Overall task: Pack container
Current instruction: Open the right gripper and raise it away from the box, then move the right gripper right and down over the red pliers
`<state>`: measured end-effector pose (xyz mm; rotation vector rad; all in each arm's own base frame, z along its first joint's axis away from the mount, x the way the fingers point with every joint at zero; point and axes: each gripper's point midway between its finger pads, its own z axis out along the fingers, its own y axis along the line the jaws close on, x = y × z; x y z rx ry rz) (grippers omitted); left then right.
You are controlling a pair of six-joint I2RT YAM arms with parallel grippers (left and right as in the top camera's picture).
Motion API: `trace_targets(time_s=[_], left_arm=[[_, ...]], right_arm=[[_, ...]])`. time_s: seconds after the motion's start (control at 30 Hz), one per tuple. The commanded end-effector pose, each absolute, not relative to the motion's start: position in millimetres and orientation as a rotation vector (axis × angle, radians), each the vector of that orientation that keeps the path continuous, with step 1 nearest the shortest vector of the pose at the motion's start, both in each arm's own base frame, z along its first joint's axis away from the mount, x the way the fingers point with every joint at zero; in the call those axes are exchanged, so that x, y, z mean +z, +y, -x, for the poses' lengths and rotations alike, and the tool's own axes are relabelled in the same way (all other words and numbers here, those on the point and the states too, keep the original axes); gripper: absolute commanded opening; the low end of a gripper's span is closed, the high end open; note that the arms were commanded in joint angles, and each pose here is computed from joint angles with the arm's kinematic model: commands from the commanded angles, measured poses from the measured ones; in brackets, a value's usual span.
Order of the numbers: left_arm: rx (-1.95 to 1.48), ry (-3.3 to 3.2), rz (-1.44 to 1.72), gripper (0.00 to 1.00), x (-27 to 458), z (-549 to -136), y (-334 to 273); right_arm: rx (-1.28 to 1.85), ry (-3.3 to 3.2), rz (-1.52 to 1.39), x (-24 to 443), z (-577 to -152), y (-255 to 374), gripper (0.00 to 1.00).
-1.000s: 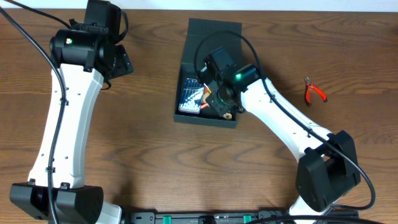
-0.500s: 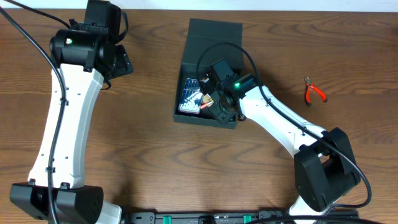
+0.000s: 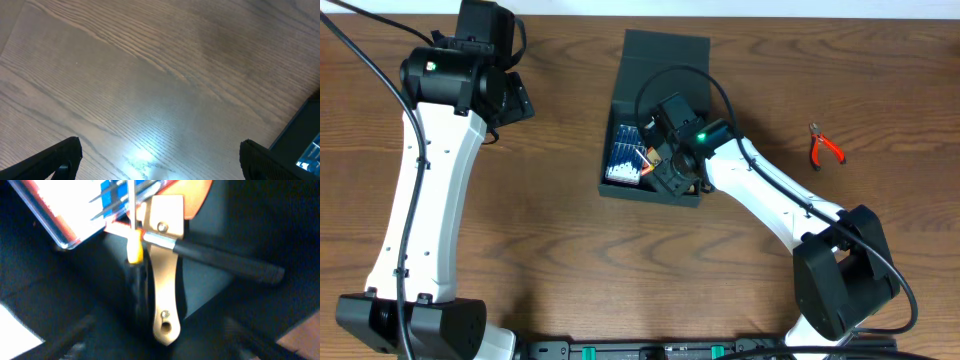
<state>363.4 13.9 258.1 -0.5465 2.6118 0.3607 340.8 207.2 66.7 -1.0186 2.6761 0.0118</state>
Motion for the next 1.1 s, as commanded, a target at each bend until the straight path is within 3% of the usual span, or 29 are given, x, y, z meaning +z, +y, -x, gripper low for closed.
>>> trace_targets(time_s=[0.0,0.3,0.47,0.8,1.07], left_arm=[[0.375,2.607,0.564,0.99,258,-363,17],[0.375,2.608,0.564,0.99,258,-363,17],[0.375,2.607,0.564,0.99,258,-363,17],[0.375,2.607,0.564,0.99,258,-363,17],[0.375,2.608,0.564,0.99,258,-363,17]], right_arm=[[0.031,2.661,1.031,71,-341,214,0.98],[-0.174,2.613,0.631,175,-397,173,0.99],[-0.292,2.708,0.212,215,-407,80,0.99],[-0.16,2.884,-0.313,183,-386,-54,0.99],[0.001,2.994,-0.235,114,-368,-55,0.99]])
